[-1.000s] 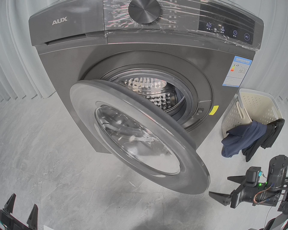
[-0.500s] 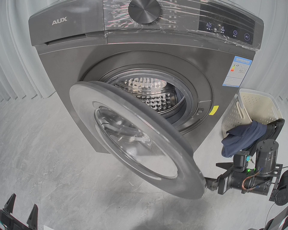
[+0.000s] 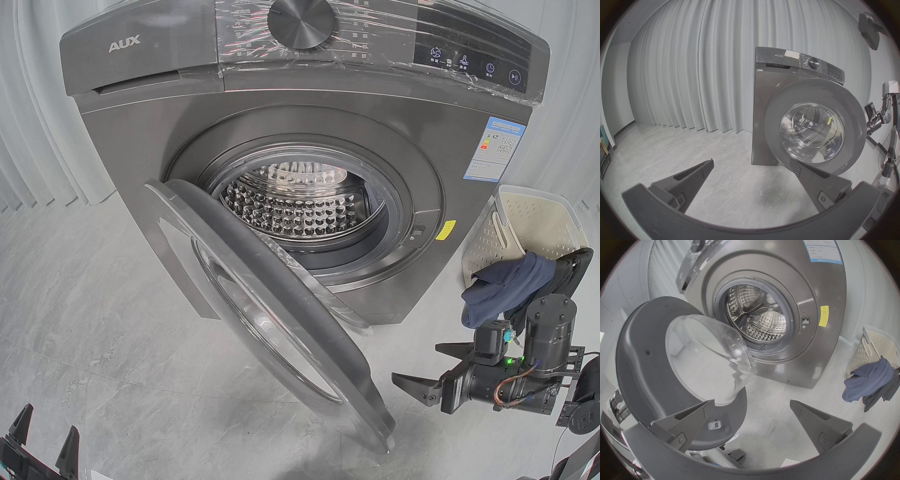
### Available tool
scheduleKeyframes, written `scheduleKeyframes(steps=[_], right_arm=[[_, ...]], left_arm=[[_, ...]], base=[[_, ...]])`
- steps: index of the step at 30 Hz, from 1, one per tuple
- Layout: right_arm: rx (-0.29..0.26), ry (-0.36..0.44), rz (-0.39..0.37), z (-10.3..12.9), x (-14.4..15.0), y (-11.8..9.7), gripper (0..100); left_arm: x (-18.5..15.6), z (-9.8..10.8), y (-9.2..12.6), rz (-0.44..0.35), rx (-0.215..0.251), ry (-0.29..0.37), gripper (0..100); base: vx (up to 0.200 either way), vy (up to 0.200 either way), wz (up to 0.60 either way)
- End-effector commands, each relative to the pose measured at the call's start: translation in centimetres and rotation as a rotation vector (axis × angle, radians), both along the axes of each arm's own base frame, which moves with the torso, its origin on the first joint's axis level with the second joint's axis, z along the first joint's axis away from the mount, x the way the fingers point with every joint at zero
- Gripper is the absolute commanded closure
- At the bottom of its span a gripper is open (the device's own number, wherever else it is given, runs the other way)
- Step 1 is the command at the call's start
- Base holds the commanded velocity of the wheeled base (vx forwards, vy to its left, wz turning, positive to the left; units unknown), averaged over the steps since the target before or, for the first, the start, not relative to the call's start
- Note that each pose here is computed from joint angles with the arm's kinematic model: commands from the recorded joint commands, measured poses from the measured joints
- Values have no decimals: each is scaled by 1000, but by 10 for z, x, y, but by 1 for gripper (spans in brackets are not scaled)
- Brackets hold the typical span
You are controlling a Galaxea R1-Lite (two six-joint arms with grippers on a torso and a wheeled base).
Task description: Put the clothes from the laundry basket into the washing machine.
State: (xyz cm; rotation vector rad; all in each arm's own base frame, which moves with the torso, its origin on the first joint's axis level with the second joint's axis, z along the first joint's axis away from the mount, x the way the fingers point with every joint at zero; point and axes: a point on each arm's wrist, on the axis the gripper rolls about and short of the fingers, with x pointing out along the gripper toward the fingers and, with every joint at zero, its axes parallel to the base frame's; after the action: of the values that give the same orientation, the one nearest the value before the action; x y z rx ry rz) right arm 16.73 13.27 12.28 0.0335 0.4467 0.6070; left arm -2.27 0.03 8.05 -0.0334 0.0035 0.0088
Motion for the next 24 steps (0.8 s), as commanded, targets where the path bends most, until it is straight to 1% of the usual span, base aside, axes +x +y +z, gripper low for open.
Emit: scheduleKeyframes(steps=[1, 4, 5, 8, 12, 14, 17, 19, 22, 23, 24], right_arm=[[-19, 27, -14, -8, 14, 10, 0], [-20, 32, 4, -9, 12, 14, 0], [-20, 30, 47, -8, 6, 21, 0], [-15, 35, 106, -8, -4, 31, 0], [1, 44, 139, -8, -11, 37, 0], [1, 46, 139, -8, -12, 36, 0], [0, 46, 119, -8, -11, 32, 0], [3, 40, 92, -7, -7, 29, 0], [13, 21, 5, -3, 10, 17, 0], [14, 20, 2, -2, 11, 17, 0], [27, 2, -29, 3, 19, 15, 0]], left_arm=[[0, -4, 0, 0, 0, -1, 0], [0, -4, 0, -1, -2, 1, 0], [0, -4, 0, -3, 0, 1, 0], [0, -4, 0, -3, 0, 1, 0], [0, -4, 0, -3, 0, 3, 0], [0, -4, 0, -3, 0, 1, 0], [0, -4, 0, -3, 0, 3, 0], [0, -4, 0, -3, 0, 3, 0], [0, -4, 0, -3, 0, 3, 0], [0, -4, 0, -3, 0, 3, 0], [0, -4, 0, -3, 0, 3, 0]], base=[[0, 0, 0], [0, 0, 0], [0, 0, 0], [0, 0, 0], [0, 0, 0], [0, 0, 0], [0, 0, 0], [0, 0, 0], [0, 0, 0], [0, 0, 0], [0, 0, 0]])
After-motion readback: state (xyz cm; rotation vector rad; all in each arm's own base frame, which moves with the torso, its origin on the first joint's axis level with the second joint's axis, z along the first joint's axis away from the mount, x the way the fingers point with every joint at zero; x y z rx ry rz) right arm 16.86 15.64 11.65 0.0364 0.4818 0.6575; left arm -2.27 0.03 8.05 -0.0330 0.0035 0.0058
